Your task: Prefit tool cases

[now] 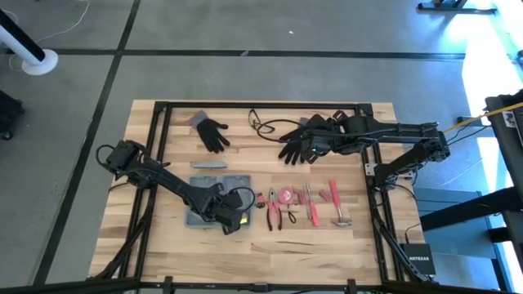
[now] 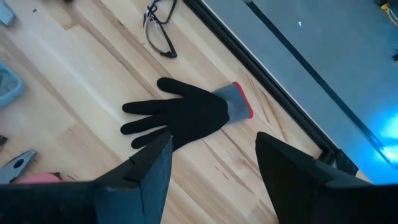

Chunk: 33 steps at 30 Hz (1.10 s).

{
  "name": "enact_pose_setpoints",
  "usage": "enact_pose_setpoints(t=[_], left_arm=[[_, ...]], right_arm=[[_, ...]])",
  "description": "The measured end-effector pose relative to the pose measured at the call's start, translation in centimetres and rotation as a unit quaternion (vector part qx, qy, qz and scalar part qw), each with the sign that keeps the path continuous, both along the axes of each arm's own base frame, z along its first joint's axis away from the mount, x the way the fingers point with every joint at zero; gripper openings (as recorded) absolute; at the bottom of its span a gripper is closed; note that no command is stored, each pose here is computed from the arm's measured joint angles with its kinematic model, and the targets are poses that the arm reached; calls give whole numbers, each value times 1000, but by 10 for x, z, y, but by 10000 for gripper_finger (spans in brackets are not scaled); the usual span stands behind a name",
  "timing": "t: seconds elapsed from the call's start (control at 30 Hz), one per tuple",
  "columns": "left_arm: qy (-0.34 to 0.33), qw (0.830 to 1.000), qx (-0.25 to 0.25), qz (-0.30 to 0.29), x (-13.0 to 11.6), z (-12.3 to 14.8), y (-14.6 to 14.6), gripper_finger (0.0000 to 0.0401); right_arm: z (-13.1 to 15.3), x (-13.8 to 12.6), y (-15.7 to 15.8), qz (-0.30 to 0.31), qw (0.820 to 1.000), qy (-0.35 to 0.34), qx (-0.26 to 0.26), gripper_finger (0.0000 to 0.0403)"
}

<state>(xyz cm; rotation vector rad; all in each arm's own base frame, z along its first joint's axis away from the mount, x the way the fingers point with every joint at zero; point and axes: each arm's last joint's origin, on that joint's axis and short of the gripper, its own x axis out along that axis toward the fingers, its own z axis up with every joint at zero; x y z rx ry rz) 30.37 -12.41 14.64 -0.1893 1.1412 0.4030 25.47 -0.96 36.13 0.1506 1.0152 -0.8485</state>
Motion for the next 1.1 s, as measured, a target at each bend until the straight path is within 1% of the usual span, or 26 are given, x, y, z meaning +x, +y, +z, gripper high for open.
enact_pose_setpoints(t=[0.13,0.2,0.27,0.37,0.43,0.57,0.73,0.83,0.97,1.1], left_arm=[[-28,1000,-4,1,0,15,0,23],[-45,999,-10,-3,1,22,0,12],[-53,998,-10,-13,1,26,0,11],[-59,998,-26,-11,1,29,0,30],[-61,997,-42,-6,2,29,-1,50],[-72,996,-56,8,3,30,-3,96],[-91,987,-92,91,8,23,-4,140],[-97,985,-98,108,10,18,-6,152],[-94,981,-104,130,11,13,-6,155],[-84,982,-100,139,11,7,-6,155]], right_arm=[[0,0,0,3,1000,2,-4,221],[0,0,0,8,1000,6,-6,221],[0,0,0,9,1000,7,-6,221],[0,0,0,9,1000,7,-6,221],[0,0,0,9,1000,7,-6,221],[0,0,0,9,1000,7,-6,221],[0,0,0,11,1000,7,-7,221],[0,0,0,13,1000,8,-7,221],[0,0,0,28,999,18,-12,221],[0,1,0,29,999,16,-12,221]])
